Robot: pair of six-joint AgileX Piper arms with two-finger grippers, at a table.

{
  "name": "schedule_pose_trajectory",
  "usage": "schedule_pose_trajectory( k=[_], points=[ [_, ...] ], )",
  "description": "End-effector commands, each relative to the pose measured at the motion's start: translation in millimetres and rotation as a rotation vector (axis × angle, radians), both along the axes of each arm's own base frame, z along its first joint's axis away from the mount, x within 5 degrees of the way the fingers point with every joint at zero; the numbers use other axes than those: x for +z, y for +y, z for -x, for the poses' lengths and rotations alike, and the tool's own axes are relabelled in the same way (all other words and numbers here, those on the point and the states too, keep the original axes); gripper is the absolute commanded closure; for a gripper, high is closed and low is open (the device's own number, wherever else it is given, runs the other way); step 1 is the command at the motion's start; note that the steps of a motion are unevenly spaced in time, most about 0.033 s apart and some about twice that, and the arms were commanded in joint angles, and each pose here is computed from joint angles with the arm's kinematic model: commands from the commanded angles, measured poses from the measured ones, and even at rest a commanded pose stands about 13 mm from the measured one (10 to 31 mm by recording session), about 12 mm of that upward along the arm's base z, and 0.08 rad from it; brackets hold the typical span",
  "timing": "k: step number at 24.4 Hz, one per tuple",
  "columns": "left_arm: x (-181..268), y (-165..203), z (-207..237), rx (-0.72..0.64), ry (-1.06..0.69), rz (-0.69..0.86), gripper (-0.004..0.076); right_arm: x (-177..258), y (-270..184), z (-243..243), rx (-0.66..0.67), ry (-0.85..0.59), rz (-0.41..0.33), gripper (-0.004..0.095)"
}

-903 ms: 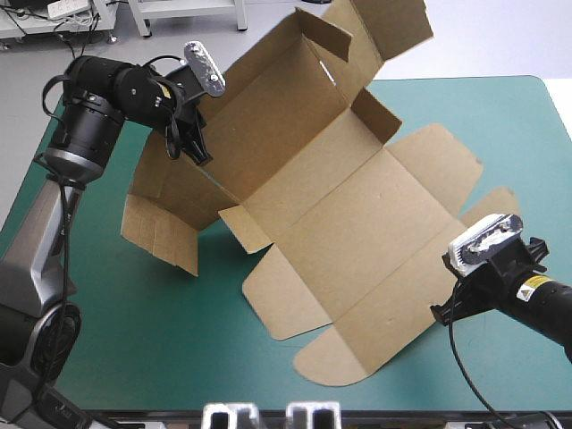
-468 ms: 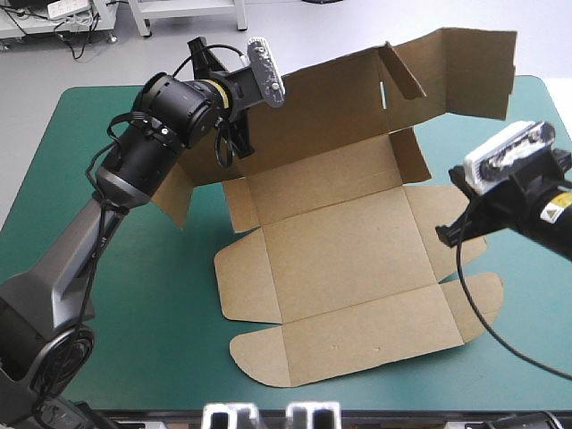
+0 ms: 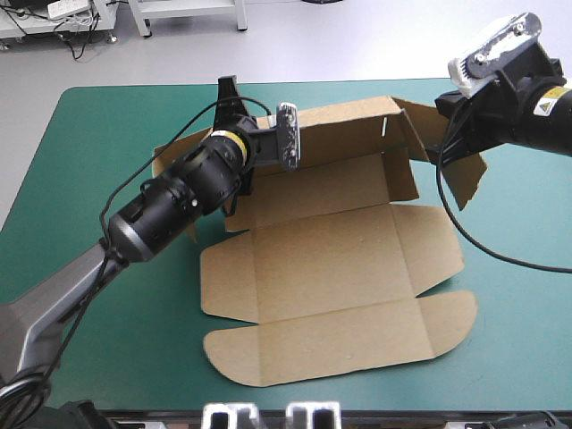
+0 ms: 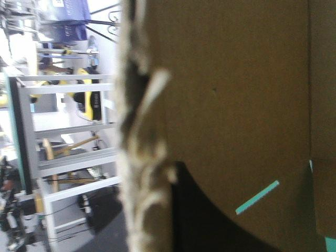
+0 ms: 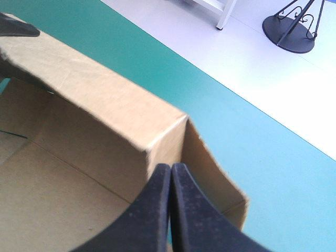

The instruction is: Fold the box

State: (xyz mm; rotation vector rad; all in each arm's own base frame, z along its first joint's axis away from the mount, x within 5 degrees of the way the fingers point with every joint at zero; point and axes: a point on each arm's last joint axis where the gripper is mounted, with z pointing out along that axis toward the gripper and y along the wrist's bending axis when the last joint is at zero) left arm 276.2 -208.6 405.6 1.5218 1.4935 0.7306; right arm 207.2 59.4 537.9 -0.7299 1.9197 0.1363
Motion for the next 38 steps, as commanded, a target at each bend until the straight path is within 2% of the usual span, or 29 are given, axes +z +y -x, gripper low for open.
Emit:
schedule_pose_trajectory(
  k=[1, 5, 9, 14, 19, 23, 26, 33, 38],
  points=[
    [11.2, 17.4, 25.7, -0.057, -0.250, 0.041, 0.0734, 17.4, 1.4, -2.4, 0.000, -0.083, -0.038, 0.0932],
    [-17.3, 27.2, 30.3, -0.050, -0.371, -0.036, 0.0734, 7.1, 8.6, -25.2, 0.021, -0.038, -0.072, 0.0932],
    [-37.2, 28.3, 33.1, -0.054, -0.410, 0.022, 0.0734, -9.0, 8.8, -54.7, -0.014, 0.049, -0.077, 0.0932],
    [-37.1, 36.5, 31.3, 0.043, -0.423, 0.044, 0.0734, -40.8, 6.1, -110.9, -0.071, 0.204, -0.087, 0.0932],
    [-37.2, 36.4, 31.3, 0.042, -0.422, 0.046, 0.0734, -82.5, 13.5, -149.0, -0.063, 0.370, -0.095, 0.0932],
    [-37.2, 36.4, 31.3, 0.042, -0.422, 0.046, 0.0734, -96.6, 17.4, -160.7, -0.048, 0.415, -0.114, 0.0932],
    [-36.8, 38.0, 30.9, 0.061, -0.424, 0.058, 0.0734, -106.7, 17.6, -162.8, -0.038, 0.441, -0.093, 0.0932],
    [-39.9, 34.2, 29.9, 0.036, -0.407, 0.069, 0.0734, -153.6, 22.0, -163.8, 0.007, 0.600, -0.089, 0.0932],
    [-45.6, 30.9, 26.7, 0.035, -0.393, 0.059, 0.0734, -158.2, 26.9, -156.6, 0.090, 0.605, -0.104, 0.0932]
  ],
)
